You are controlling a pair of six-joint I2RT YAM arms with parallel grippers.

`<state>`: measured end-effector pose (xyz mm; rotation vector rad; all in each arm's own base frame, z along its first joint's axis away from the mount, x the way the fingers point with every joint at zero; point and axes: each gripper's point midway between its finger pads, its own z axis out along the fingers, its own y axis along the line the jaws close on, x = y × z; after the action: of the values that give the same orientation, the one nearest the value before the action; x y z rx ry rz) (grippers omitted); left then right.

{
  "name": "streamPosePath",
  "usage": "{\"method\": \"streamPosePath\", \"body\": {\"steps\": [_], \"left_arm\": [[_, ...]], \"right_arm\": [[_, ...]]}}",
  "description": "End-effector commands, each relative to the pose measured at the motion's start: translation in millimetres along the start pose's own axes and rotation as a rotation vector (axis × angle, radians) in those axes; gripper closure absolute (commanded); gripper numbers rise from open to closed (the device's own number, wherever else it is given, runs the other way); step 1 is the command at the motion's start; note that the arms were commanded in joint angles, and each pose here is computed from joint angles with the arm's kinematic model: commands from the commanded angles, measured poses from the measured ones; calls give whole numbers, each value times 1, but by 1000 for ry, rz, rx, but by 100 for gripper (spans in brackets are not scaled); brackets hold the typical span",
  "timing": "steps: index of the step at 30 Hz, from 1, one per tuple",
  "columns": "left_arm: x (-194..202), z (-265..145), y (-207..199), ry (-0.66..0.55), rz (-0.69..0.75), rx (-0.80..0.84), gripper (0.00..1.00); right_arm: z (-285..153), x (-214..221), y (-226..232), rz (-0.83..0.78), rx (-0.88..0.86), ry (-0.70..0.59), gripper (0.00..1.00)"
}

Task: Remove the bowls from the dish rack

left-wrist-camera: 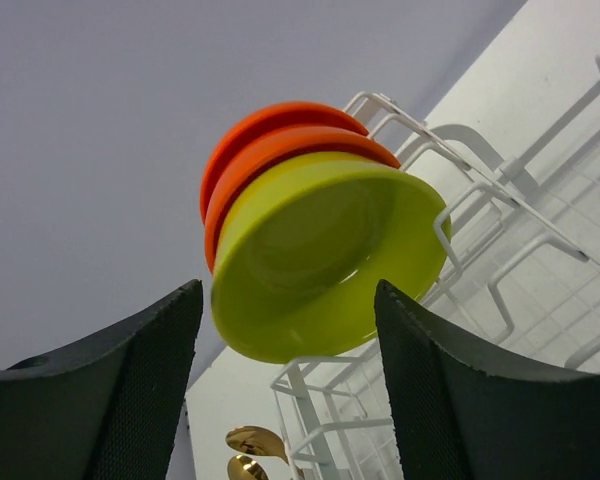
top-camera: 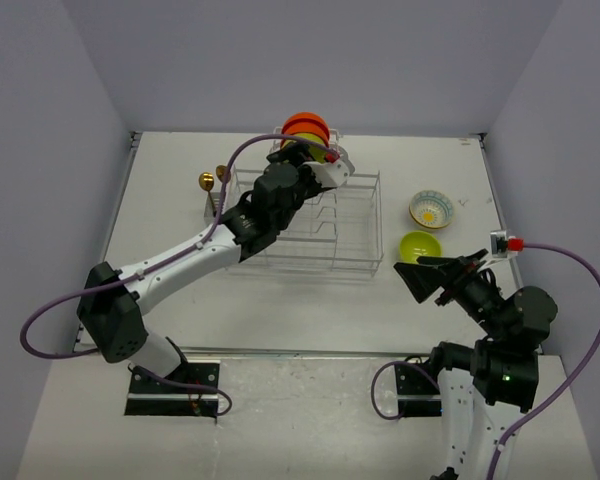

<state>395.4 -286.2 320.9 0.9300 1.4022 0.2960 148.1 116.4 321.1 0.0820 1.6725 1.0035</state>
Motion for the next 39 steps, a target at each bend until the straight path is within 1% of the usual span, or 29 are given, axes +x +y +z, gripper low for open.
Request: {"method": "streamPosePath", "body": {"steps": [1,4,7,10,11,12,14,17,23,29,30,36,38,39], "left_arm": [[-23,7,22,-72,-1,-76,31],[-24,10,18,-77,2,-53,33],[-23,14,11,-70,11,-14,37],[-23,14,11,-71,9,-8,43],[-22,13,11,-72,8,-7,47],[-22,13,10,-73,10,-4,48],[-23,12,13,-77,9,-8,53],[-21,14,14,-76,9,-9,57],[-17,18,14,-67,13,-2,59],[-15,25,15,-52,14,-1,69],[-15,27,14,-49,15,2,72],[-12,31,9,-37,24,15,77],[-12,30,9,-39,22,17,80],[-12,30,8,-40,23,21,85]], "right_arm": [[2,1,6,-41,-52,19,4],[2,2,7,-45,-57,26,4],[1,2,10,-52,-63,28,5],[1,2,9,-46,-64,31,5],[2,2,8,-45,-61,30,5],[2,3,8,-45,-62,31,5],[3,2,7,-44,-61,30,5],[3,2,7,-43,-60,31,5],[3,2,6,-44,-63,33,5],[4,2,7,-44,-68,36,5],[4,3,7,-43,-70,39,5],[3,3,8,-44,-74,43,5],[4,3,9,-42,-76,46,5],[3,2,9,-43,-76,44,5]]}}
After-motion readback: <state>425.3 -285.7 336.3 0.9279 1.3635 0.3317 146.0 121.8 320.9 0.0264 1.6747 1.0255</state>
